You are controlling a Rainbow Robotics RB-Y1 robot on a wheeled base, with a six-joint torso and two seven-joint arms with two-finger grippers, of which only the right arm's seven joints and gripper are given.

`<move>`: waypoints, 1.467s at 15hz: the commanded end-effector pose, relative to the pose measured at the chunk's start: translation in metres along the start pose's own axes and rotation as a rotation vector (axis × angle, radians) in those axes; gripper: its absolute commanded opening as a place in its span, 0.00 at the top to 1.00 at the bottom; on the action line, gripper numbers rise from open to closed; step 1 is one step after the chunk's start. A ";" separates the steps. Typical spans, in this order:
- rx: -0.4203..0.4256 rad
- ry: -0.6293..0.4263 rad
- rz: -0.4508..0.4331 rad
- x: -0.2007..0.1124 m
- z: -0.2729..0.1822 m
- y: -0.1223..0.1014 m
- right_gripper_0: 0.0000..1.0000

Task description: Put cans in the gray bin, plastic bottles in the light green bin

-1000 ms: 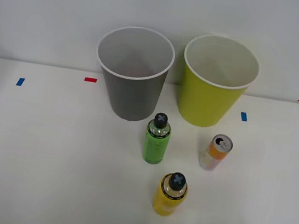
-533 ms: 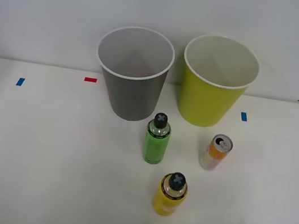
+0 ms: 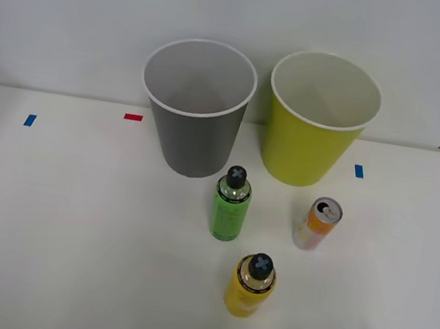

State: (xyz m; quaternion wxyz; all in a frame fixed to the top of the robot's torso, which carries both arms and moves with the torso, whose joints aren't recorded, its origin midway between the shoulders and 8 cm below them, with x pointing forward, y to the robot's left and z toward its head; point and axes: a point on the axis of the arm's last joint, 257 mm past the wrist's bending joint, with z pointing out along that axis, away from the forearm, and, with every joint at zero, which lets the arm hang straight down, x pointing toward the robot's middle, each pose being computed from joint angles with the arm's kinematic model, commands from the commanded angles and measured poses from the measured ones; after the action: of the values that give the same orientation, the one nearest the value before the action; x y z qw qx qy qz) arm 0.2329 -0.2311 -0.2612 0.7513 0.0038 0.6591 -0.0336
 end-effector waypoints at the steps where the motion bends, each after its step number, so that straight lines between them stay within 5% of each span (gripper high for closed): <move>1: -0.001 -0.005 0.038 0.000 0.010 0.000 0.00; 22: -0.134 0.068 0.093 0.014 0.150 0.041 0.00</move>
State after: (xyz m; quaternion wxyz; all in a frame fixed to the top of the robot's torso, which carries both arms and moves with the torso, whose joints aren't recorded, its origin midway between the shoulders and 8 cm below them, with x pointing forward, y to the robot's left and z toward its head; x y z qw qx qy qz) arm 0.3780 -0.2003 -0.2572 0.7303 -0.0126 0.6816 0.0435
